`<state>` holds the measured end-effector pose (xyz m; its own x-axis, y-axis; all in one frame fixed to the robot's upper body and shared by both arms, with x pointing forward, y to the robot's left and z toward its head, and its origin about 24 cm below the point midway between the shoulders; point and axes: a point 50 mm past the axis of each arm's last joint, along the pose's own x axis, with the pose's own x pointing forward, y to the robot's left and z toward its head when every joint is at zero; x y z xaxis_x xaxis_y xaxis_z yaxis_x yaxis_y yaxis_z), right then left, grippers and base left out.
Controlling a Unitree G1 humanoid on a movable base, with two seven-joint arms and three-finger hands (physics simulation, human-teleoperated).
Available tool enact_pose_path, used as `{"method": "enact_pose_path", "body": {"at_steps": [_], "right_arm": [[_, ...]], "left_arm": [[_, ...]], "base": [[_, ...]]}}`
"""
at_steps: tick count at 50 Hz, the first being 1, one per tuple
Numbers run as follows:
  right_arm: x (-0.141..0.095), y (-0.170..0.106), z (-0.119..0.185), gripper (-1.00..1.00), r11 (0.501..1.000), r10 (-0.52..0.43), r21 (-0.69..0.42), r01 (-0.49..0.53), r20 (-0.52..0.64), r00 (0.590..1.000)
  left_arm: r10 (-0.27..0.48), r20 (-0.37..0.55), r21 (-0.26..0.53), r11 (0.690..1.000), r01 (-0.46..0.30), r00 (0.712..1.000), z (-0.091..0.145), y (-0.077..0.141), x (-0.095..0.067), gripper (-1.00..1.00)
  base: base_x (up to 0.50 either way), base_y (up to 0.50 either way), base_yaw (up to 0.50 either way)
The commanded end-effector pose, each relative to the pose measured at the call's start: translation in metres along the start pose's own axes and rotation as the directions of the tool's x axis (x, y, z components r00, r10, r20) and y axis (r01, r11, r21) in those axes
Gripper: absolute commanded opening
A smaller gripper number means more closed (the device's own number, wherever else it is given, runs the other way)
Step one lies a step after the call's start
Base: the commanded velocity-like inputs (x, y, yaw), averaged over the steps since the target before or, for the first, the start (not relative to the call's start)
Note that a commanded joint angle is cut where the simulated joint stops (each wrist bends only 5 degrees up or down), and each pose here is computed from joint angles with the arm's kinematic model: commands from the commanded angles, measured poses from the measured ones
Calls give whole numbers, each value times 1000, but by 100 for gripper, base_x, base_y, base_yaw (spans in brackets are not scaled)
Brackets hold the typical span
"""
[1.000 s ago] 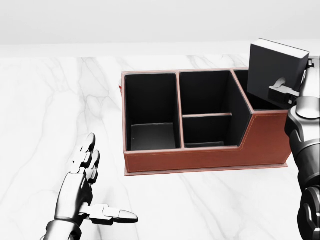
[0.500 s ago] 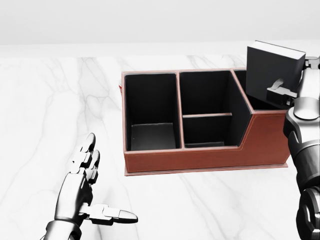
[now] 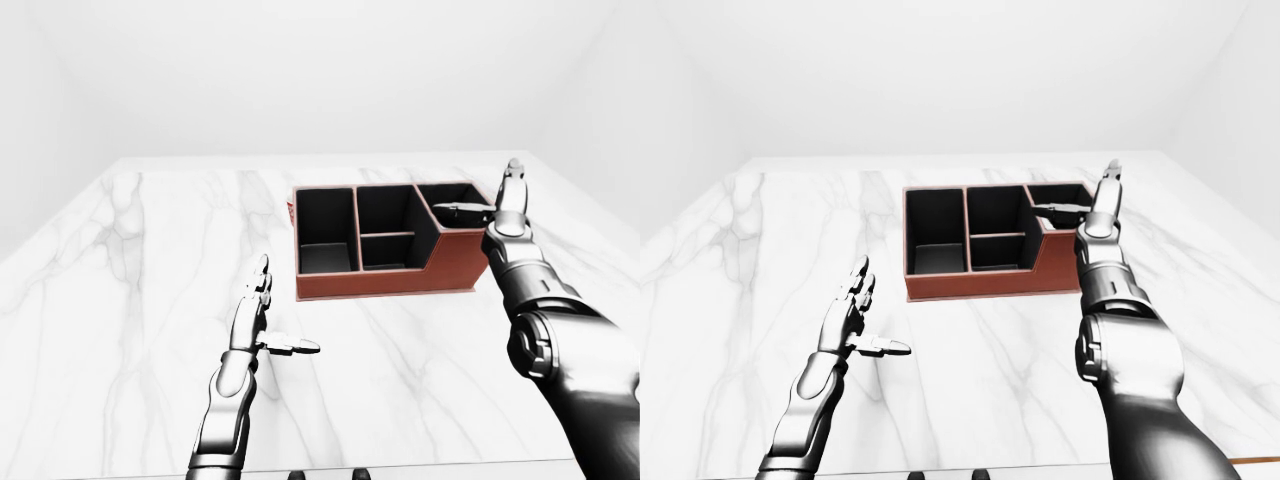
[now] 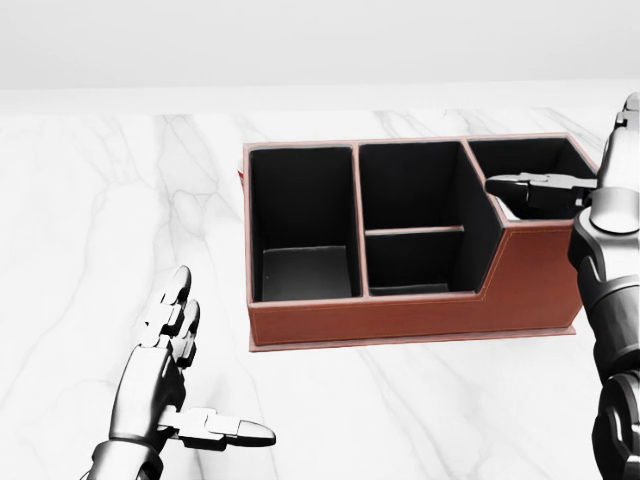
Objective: Pick up the book and place it in the right compartment of the caddy.
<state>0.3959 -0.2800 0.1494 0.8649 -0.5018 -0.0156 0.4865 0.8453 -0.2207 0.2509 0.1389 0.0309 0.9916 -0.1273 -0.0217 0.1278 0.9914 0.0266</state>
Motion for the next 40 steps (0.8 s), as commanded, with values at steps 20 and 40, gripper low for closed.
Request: {"method": "enact_pose_path", "body": {"at_steps": [20,40], "right_arm": [[11,-31,85,100,979,-88,198,50,187,978],[-24,-100,195,100,889,-197,453,-65,507,839]], "left_arm": [[13,-3,7,1000,-13,1000,-1,0,0,100],[13,-2,7,1000,-13,1000,0,0,1,100]], "base": [[0,0,0],[0,0,0]]}}
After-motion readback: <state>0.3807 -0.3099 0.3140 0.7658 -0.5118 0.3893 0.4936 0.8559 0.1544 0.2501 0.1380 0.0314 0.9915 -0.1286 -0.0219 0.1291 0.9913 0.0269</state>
